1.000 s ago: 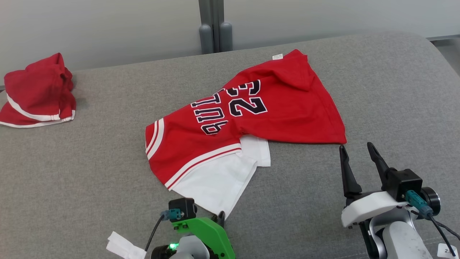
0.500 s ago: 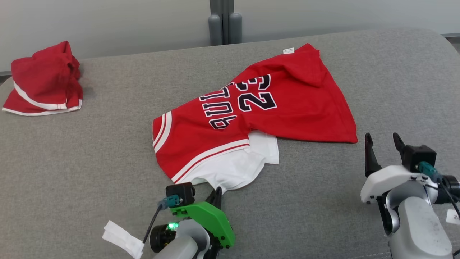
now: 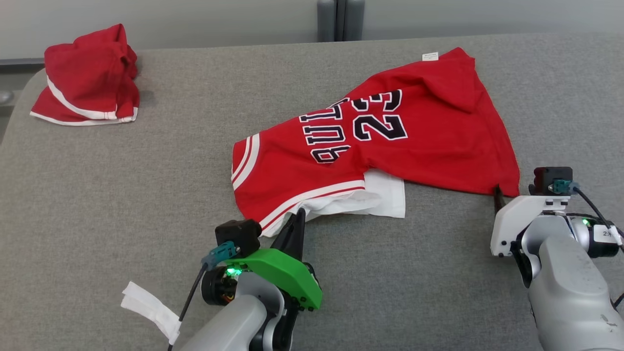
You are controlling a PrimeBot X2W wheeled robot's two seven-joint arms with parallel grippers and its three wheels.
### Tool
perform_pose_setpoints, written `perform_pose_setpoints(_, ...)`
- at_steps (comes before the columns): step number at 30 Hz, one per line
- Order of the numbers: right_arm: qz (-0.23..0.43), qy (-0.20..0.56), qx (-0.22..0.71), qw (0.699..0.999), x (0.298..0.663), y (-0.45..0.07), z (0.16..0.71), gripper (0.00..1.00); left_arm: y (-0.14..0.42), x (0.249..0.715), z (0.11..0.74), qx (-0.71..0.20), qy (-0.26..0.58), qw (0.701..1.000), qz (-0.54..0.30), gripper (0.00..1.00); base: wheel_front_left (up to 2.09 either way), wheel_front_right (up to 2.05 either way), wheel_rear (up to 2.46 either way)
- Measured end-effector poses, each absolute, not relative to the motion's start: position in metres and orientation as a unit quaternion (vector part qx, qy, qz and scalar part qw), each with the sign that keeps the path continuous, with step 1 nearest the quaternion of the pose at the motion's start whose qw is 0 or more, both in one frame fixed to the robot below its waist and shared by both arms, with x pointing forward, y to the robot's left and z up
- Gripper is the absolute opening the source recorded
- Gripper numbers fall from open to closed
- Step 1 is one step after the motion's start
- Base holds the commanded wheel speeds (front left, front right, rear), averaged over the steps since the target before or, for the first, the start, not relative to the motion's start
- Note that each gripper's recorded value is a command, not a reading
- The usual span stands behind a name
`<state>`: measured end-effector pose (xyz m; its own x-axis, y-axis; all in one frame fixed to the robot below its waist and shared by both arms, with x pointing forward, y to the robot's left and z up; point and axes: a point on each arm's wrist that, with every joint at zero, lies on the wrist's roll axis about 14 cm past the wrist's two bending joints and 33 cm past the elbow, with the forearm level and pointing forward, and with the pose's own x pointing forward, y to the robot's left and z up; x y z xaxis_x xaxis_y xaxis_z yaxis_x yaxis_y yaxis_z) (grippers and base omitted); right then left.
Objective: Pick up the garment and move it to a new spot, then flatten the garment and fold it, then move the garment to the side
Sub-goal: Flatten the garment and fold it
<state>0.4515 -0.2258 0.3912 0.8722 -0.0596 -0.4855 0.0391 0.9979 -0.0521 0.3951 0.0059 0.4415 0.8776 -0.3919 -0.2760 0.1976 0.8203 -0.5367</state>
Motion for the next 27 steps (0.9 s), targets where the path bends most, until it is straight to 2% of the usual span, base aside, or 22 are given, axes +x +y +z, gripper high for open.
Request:
perform_pose_setpoints(3,-0.019,0.278,-0.015,0.96,0.454,-0.222,0.381,1.0,0.009,0.398,0.448,-0.257,0.18,0.936,-0.157,0.0,0.0,0.0,0.0)
perform_pose_setpoints(4,-0.018,0.283,-0.013,0.959,0.455,-0.221,0.379,0.84,0.01,0.399,0.45,-0.257,0.177,0.937,-0.158,0.0,0.0,0.0,0.0)
perform_pose_setpoints(5,-0.015,0.284,-0.01,0.959,0.457,-0.219,0.378,0.43,0.011,0.4,0.452,-0.257,0.174,0.938,-0.156,0.0,0.0,0.0,0.0)
perform_pose_setpoints(6,-0.014,0.283,-0.005,0.959,0.458,-0.217,0.378,0.27,0.012,0.4,0.454,-0.257,0.171,0.938,-0.157,0.0,0.0,0.0,0.0)
perform_pose_setpoints(7,-0.012,0.28,-0.003,0.96,0.458,-0.216,0.378,0.02,0.012,0.401,0.456,-0.257,0.167,0.938,-0.158,0.0,0.0,0.0,0.0)
perform_pose_setpoints(12,-0.009,0.246,0.01,0.969,0.466,-0.212,0.391,0.0,0.018,0.409,0.471,-0.246,0.143,0.945,-0.161,0.0,0.0,0.0,0.0)
perform_pose_setpoints(17,-0.002,0.17,0.018,0.985,0.482,-0.207,0.425,0.0,0.029,0.426,0.502,-0.226,0.094,0.955,-0.167,0.0,0.0,0.0,0.0)
perform_pose_setpoints(24,0.006,0.03,0.022,0.999,0.502,-0.209,0.51,0.0,0.053,0.447,0.596,-0.198,-0.047,0.963,-0.177,0.0,0.0,0.0,0.0)
perform_pose_setpoints(27,0.013,-0.058,0.026,0.998,0.501,-0.21,0.567,0.0,0.064,0.445,0.653,-0.182,-0.13,0.958,-0.181,0.0,0.0,0.0,0.0)
